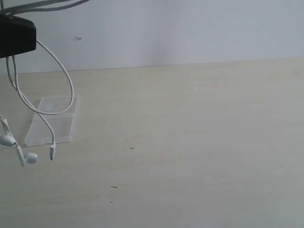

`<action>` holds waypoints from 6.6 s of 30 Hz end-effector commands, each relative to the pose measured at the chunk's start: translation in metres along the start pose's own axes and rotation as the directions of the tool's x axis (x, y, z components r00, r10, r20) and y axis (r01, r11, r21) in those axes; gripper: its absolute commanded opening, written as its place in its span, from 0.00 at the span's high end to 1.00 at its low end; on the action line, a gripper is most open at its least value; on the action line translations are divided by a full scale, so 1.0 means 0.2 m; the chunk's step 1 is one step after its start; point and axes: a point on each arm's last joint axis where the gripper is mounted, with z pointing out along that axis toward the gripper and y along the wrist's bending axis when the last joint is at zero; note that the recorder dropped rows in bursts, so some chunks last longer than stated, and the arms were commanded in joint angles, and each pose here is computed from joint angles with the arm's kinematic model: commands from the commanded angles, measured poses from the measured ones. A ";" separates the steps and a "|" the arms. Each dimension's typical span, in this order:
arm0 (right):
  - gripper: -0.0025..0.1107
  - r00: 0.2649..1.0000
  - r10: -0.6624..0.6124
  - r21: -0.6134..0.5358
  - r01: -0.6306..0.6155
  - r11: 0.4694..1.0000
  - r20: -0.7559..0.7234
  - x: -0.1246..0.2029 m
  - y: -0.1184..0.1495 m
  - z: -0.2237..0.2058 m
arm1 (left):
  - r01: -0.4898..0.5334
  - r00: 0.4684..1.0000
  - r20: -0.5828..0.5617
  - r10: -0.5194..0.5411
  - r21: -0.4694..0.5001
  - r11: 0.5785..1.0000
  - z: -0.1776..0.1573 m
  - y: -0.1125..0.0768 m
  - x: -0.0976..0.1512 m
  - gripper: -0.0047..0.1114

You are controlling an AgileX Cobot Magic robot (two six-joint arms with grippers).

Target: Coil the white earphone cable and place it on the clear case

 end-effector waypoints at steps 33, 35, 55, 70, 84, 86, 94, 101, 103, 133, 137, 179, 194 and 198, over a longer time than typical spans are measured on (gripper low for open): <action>0.47 0.947 -0.064 -0.080 0.040 0.996 -0.314 0.14 0.02 0.01 | 0.014 1.000 0.028 -0.009 -0.211 0.977 -0.02 0.09 -0.02 0.96; 0.42 0.942 -0.068 -0.072 0.047 0.996 -0.329 0.14 0.02 0.02 | -0.003 1.000 0.027 0.010 -0.218 0.976 -0.03 0.09 -0.03 0.96; 0.58 0.954 0.030 0.043 -0.018 0.999 -0.299 0.19 -0.04 0.04 | -0.555 0.779 -0.496 0.384 -0.257 0.791 -0.11 0.21 0.09 0.96; 0.98 0.926 0.248 0.048 -0.245 0.968 -0.284 0.79 -0.13 0.17 | -0.698 0.654 -0.592 0.471 -0.234 0.676 -0.06 0.30 0.10 0.96; 0.98 0.944 0.216 -0.043 -0.234 0.971 -0.251 1.07 -0.15 0.23 | -0.529 0.773 -0.564 0.293 -0.316 0.788 0.03 0.35 0.15 0.96; 0.98 0.943 0.207 -0.043 -0.225 0.973 -0.260 1.08 -0.15 0.23 | -0.517 0.786 -0.546 0.289 -0.325 0.792 0.04 0.35 0.15 0.96; 0.98 0.943 0.172 -0.056 -0.195 0.979 -0.285 1.09 -0.15 0.23 | -0.484 0.810 -0.519 0.272 -0.331 0.810 0.22 0.44 0.20 0.96; 0.98 0.953 0.160 -0.048 -0.178 0.983 -0.258 1.08 -0.16 0.23 | -0.349 0.873 -0.470 0.127 -0.421 0.837 0.49 0.66 0.41 0.96; 0.98 0.955 0.150 -0.050 -0.168 0.985 -0.258 1.08 -0.16 0.23 | -0.336 0.871 -0.482 0.095 -0.443 0.831 0.51 0.74 0.48 0.96; 0.98 0.965 0.116 -0.048 -0.131 0.990 -0.235 1.07 -0.16 0.24 | -0.201 0.902 -0.430 -0.047 -0.511 0.836 0.73 0.93 0.86 0.96; 0.98 0.965 0.116 -0.048 -0.131 0.990 -0.235 1.07 -0.16 0.24 | -0.201 0.901 -0.431 -0.045 -0.508 0.837 0.74 0.93 0.88 0.96; 0.98 0.966 0.121 -0.045 -0.134 0.990 -0.227 1.07 -0.16 0.24 | -0.133 0.902 -0.411 -0.130 -0.552 0.823 0.77 1.02 1.09 0.96; 0.98 0.966 0.121 -0.045 -0.134 0.990 -0.227 1.07 -0.16 0.24 | 0.001 0.871 -0.389 -0.298 -0.607 0.795 0.74 1.04 1.16 0.96; 0.98 0.968 0.120 -0.041 -0.132 0.990 -0.219 1.06 -0.17 0.24 | 0.060 0.851 -0.369 -0.375 -0.640 0.766 0.72 1.05 1.18 0.96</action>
